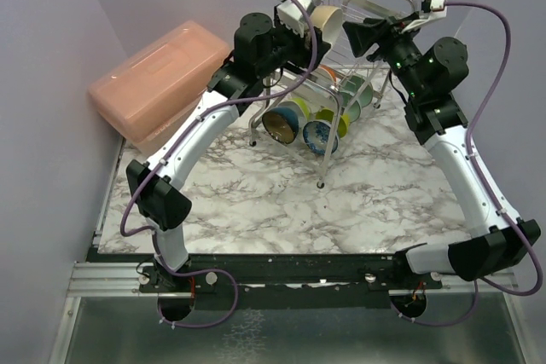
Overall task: Load the bowls into the dish rack
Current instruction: Adjust the bowl in the dish rack.
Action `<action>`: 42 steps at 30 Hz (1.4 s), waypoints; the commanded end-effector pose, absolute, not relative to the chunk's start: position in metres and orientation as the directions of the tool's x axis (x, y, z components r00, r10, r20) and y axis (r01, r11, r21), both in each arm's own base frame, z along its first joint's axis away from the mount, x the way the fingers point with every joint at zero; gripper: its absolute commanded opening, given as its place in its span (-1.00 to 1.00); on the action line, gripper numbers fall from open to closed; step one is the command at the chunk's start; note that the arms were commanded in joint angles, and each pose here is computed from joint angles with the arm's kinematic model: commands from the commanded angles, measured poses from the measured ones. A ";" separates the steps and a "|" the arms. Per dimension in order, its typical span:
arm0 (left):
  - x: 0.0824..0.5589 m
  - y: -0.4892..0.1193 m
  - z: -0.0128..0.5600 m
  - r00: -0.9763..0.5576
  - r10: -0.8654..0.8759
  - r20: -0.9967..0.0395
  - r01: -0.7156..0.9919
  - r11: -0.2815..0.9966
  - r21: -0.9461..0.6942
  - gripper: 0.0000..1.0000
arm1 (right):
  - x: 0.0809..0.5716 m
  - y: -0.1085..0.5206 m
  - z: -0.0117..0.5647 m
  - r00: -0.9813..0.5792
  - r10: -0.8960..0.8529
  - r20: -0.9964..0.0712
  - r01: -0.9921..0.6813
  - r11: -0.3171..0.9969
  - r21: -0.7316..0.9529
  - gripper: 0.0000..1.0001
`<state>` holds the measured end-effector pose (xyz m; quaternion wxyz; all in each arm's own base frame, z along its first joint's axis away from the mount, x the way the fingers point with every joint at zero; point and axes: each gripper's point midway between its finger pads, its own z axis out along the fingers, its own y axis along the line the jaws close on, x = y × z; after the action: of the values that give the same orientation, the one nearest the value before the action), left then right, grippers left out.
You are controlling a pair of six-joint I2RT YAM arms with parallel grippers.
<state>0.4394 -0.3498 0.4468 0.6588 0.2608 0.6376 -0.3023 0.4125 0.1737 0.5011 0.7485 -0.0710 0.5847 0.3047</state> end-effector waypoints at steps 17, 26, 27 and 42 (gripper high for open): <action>0.434 -0.345 0.480 0.517 0.370 -0.772 0.515 0.586 0.626 -1.00 | 0.384 0.190 0.499 -0.147 0.469 -0.871 -0.572 0.678 0.461 0.46; 0.437 -0.343 0.468 0.595 0.510 -0.621 0.411 0.471 0.780 -1.00 | 0.386 0.182 0.506 -0.154 0.514 -0.844 -0.567 0.654 0.502 0.50; 0.437 -0.342 0.466 0.598 0.523 -0.608 0.401 0.461 0.791 -1.00 | 0.387 0.182 0.506 -0.158 0.519 -0.840 -0.566 0.649 0.508 0.52; 0.444 -0.335 0.448 0.597 0.665 -0.449 0.293 0.341 0.893 -1.00 | 0.396 0.214 0.503 -0.414 0.575 -0.706 -0.647 0.360 0.672 0.29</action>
<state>0.4384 -0.3395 0.4803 0.7398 0.5227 0.4120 0.0984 0.4087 0.1975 0.4895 0.5806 -0.0044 0.6445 0.4975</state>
